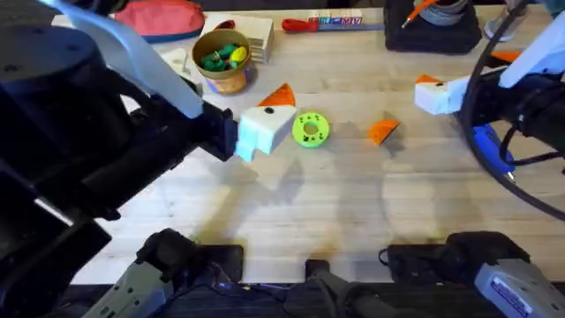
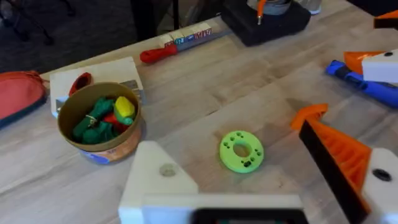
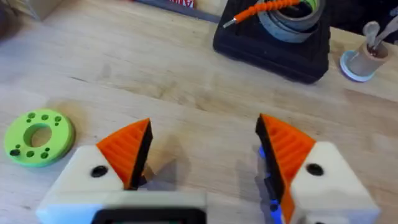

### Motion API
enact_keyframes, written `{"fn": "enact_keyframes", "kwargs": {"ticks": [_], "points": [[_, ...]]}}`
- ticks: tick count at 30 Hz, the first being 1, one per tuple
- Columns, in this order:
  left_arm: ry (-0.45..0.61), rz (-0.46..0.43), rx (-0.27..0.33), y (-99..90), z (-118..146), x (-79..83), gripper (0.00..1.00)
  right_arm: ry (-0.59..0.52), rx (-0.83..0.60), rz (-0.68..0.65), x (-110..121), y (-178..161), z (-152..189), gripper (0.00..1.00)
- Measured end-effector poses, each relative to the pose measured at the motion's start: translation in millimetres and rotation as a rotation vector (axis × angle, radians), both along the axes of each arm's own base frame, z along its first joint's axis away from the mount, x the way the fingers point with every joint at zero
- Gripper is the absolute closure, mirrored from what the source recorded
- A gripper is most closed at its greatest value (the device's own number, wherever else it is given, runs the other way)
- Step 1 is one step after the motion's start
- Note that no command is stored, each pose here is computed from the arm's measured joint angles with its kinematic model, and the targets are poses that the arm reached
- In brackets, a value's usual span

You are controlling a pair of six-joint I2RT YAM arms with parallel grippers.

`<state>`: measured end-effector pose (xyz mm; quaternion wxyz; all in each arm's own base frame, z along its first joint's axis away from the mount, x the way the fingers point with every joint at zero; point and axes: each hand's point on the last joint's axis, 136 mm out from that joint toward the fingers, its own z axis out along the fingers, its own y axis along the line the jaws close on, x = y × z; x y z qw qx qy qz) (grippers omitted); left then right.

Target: Pick up the gripper from the table and insert it into the empty holder that is missing its gripper. Then pick up a screw, insert it into the mounting hole, and use the screwdriver to tighten it. Finally, clean up the table by picking up the vegetable and placing it into the bucket.

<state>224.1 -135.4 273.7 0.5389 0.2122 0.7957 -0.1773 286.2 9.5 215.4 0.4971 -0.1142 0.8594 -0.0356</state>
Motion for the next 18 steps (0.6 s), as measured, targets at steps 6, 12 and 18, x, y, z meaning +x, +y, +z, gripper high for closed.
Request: {"fn": "enact_keyframes", "kwargs": {"ticks": [6, 12, 18], "points": [[-0.165, -0.108, 0.068, -21.7, -3.2, 19.3, 0.013, 0.001, 0.000, 0.000, -0.1, 0.0, -0.2, 0.011], [-0.295, -0.201, 0.056, -26.4, -34.6, -3.4, 0.013, 0.001, 0.000, 0.000, -0.1, 0.0, -0.2, 0.010], [-0.385, -0.267, 0.019, -26.1, -57.7, -30.3, 0.013, 0.001, 0.000, 0.000, -0.1, 0.0, -0.2, 0.010]]}}
